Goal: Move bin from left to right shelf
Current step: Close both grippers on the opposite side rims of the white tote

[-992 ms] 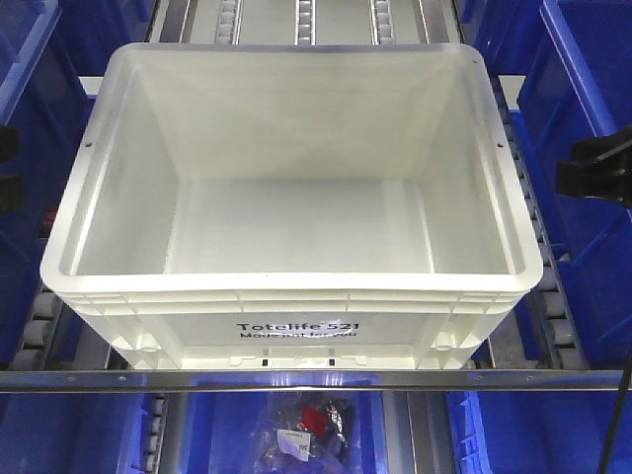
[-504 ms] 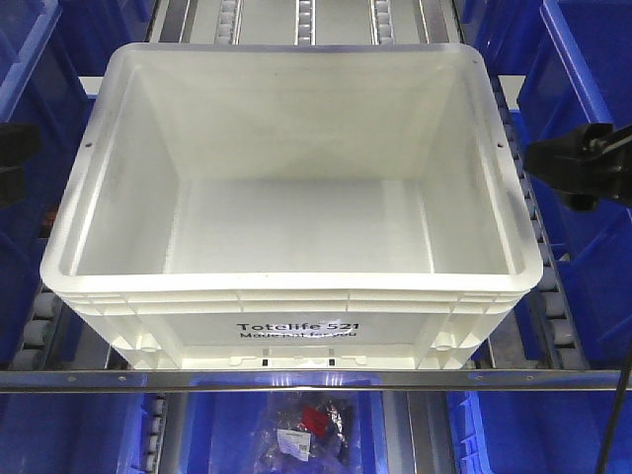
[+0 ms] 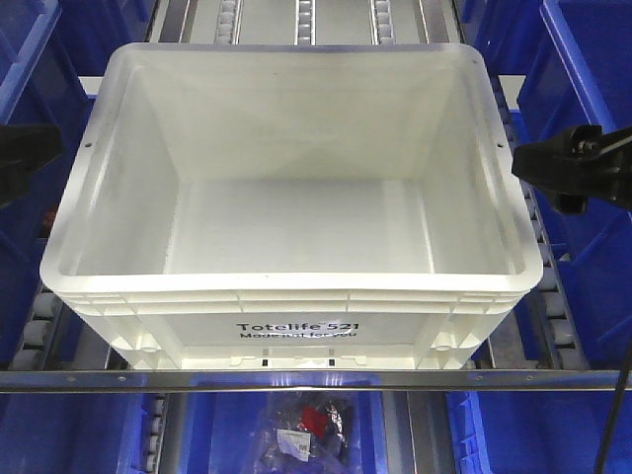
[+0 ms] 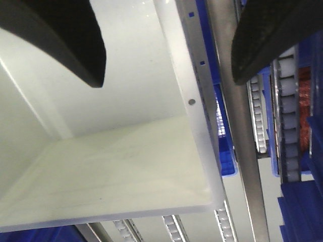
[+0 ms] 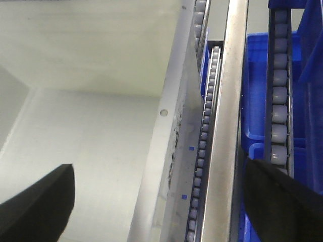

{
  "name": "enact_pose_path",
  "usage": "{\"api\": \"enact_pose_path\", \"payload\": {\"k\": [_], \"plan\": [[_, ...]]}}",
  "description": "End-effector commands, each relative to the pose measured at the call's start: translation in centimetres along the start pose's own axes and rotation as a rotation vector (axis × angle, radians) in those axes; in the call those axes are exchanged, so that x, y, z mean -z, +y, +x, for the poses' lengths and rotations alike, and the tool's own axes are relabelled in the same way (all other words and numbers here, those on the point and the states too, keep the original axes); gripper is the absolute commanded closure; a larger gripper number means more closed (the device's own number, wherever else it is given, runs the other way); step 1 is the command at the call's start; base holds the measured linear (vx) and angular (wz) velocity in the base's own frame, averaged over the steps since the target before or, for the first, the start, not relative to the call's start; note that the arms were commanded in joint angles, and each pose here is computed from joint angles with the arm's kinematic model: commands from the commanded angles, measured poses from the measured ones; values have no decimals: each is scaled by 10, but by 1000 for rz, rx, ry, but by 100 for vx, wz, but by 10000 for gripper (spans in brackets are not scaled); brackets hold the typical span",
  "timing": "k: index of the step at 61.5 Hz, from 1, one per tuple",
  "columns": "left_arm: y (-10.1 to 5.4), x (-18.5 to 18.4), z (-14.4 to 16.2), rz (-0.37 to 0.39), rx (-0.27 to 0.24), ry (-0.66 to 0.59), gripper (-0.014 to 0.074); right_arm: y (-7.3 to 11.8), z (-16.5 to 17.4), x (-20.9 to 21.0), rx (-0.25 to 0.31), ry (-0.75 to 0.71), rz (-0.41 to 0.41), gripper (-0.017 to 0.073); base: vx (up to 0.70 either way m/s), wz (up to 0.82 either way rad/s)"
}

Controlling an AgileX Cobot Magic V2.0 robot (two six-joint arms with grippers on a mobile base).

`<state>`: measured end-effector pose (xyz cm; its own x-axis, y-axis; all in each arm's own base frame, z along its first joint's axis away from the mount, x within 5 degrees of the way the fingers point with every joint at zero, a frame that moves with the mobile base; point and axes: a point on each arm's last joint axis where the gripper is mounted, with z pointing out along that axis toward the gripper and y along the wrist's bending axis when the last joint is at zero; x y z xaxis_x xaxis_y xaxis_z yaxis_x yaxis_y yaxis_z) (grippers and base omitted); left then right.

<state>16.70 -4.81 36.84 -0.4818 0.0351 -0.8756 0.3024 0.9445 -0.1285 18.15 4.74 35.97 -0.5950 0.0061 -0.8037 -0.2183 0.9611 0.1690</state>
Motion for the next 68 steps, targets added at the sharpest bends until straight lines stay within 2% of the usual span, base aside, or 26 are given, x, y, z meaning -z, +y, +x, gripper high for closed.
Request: {"api": "enact_pose_path", "payload": {"k": [1,10,19,29,53,68], "plan": [[-3,7,-13,15,23,-76,88,2,-13,8,15,-77,-6,-71,0,0],[-2,5,-16,3,88,-53,88,4,-23,10,31,-47,-9,-69,0,0],[3,-11,-29,-45,59,58,88,6,-40,1,42,21,-13,-65,0,0],[6,-42,-37,-38,75,199,88,6,-54,-20,45,81,-15,-58,0,0],[11,-83,-57,-39,83,251,88,3,-74,-68,47,174,-11,-47,0,0],[14,-105,-55,-42,89,319,88,1,-78,-85,44,199,-9,-41,0,0]]}}
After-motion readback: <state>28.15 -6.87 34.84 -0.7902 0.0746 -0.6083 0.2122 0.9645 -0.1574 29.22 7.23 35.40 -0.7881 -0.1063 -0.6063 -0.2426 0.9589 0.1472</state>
